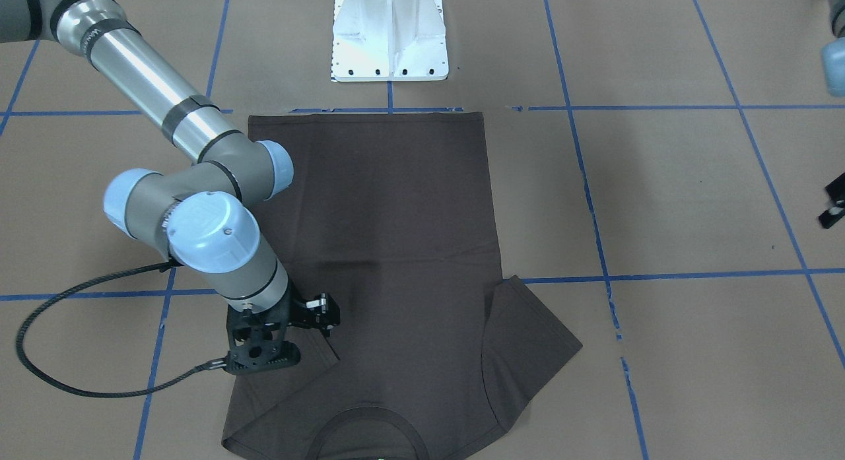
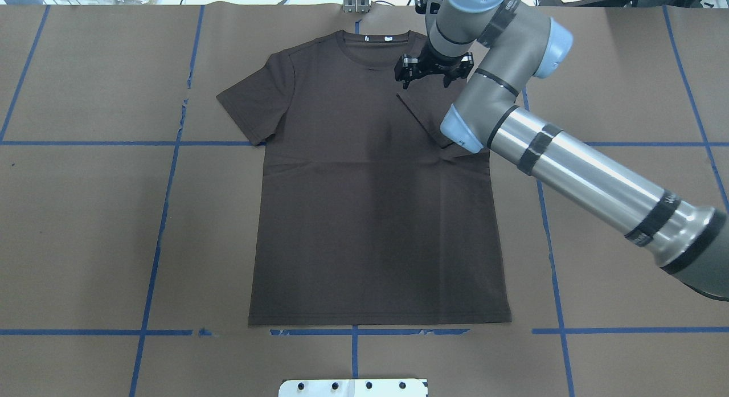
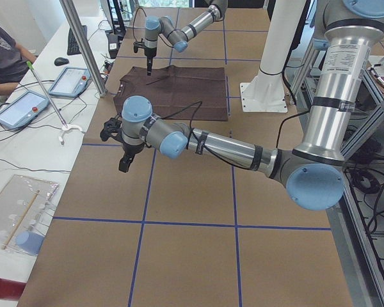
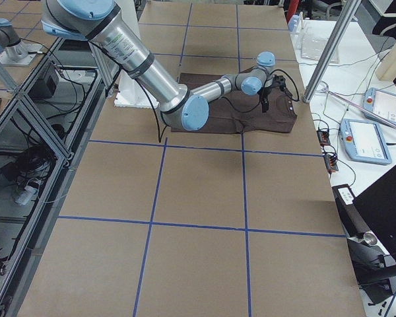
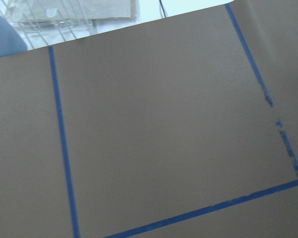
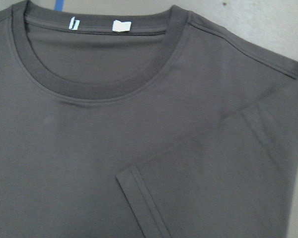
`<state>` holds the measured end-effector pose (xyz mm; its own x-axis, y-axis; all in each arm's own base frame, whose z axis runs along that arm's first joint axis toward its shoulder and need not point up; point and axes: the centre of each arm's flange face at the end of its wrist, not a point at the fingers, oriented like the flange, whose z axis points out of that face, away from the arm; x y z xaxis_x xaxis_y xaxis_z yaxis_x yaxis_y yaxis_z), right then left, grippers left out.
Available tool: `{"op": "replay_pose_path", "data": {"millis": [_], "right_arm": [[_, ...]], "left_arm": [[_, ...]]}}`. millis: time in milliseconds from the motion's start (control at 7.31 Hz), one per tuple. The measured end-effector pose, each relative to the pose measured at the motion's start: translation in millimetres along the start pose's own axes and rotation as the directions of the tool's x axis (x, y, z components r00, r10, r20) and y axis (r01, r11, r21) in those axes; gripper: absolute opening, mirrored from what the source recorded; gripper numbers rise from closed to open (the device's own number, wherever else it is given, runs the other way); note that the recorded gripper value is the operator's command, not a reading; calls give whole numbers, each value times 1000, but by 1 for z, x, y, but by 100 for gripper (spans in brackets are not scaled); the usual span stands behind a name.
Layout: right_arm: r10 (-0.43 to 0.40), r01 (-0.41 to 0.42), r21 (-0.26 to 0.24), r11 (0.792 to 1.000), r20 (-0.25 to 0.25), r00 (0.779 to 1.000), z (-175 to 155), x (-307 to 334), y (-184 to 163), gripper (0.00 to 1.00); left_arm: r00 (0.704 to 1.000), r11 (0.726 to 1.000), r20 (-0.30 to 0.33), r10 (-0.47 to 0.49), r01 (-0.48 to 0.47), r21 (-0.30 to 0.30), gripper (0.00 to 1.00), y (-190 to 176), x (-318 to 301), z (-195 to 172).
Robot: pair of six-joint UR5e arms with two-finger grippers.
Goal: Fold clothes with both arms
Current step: 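Grasp the sleeve with the right gripper and fold it onto the shirt body, then raise the right gripper off the shirt while the left arm moves toward the other sleeve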
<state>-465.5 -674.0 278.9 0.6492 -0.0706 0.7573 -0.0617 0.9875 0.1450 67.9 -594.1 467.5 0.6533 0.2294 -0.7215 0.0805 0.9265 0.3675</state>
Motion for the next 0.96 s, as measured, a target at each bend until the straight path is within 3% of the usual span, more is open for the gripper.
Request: {"op": "replay_pose_path", "data": {"millis": [274,547,958], "right_arm": [[71,-71,-58,996,-13,997,-53,60,41,100],[102,-103,-60,993,-28,994,-86,99,71,100],[91,-91,-54,994,-13,996,-102,104,90,100]], "left_arm": [[995,995,-25,-99,99,5,100,-23,120,61],[976,976,-44,-215,216,32,99,-35,222,124],[946,939,-28,-324,325,111,96,-65,288,208]]}}
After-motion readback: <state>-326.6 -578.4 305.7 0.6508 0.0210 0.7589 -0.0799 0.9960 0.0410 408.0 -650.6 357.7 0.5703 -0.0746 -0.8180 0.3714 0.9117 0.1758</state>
